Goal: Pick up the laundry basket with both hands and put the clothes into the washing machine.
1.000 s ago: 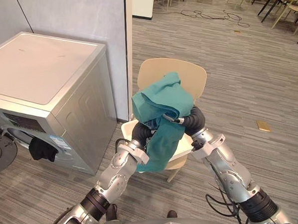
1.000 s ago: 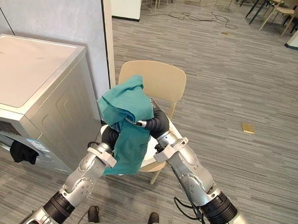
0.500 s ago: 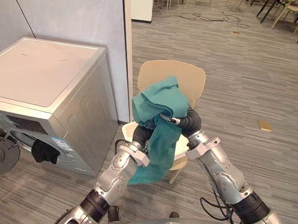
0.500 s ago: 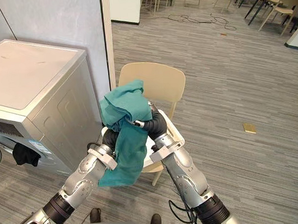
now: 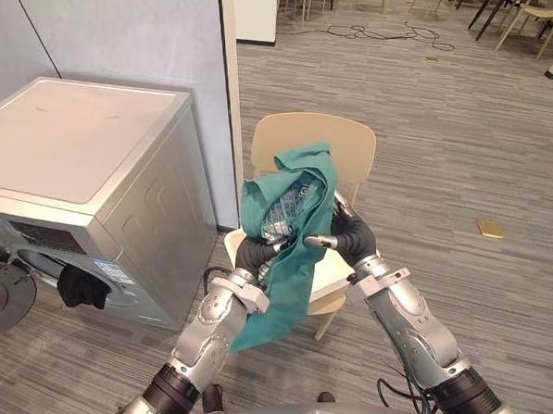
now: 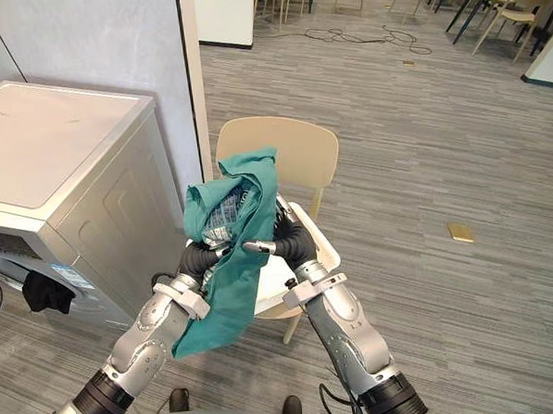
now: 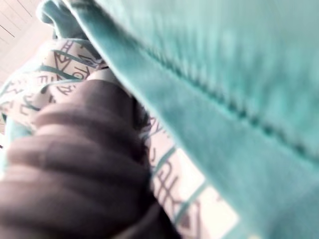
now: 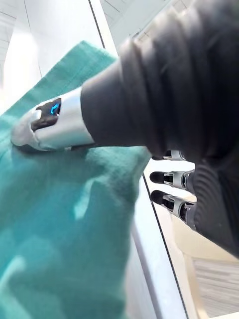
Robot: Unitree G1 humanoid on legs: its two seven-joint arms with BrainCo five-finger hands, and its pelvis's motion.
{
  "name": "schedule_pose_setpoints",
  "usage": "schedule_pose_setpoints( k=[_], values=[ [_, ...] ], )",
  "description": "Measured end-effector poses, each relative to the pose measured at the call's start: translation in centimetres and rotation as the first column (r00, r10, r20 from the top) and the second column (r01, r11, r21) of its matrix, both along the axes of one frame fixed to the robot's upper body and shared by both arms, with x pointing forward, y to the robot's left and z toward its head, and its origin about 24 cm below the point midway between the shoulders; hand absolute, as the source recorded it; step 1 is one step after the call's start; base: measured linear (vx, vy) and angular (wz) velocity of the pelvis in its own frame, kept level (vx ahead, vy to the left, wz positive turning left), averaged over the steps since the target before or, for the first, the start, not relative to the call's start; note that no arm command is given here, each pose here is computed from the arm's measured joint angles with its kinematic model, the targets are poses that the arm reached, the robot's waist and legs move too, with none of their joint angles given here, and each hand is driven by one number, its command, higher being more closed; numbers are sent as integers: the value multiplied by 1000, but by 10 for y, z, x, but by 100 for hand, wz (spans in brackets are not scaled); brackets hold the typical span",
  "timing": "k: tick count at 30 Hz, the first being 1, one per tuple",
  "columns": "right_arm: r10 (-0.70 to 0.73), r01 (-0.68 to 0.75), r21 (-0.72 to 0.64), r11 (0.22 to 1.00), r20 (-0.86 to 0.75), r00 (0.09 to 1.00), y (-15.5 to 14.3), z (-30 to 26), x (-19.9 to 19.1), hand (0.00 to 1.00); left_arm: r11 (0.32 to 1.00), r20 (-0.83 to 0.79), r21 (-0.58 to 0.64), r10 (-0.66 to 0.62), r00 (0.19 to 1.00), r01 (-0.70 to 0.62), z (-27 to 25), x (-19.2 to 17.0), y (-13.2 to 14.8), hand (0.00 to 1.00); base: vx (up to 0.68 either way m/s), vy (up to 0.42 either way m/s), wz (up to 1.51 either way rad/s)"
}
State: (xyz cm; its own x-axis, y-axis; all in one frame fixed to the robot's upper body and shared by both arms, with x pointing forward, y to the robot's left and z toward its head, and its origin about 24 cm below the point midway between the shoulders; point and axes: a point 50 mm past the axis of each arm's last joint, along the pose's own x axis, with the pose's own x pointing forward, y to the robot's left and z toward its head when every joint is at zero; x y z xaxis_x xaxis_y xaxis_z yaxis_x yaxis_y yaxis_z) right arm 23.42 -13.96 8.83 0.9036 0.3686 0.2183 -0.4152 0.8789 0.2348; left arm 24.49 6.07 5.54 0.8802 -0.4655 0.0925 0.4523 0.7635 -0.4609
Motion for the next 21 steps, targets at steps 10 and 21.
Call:
schedule_pose_setpoints(
  k=[10, 21],
  values=[
    [-401, 402, -111, 909, 25, 916, -96, 3, -2, 0, 953, 24, -42, 302, 953, -300, 9, 2, 68, 100, 5, 2, -2],
    [-837, 695, -471, 543, -241, 491, -181, -90, -54, 0, 810, 13, -103, 581, 814, -577, 11, -29, 127, 100, 7, 3, -1]
  ],
)
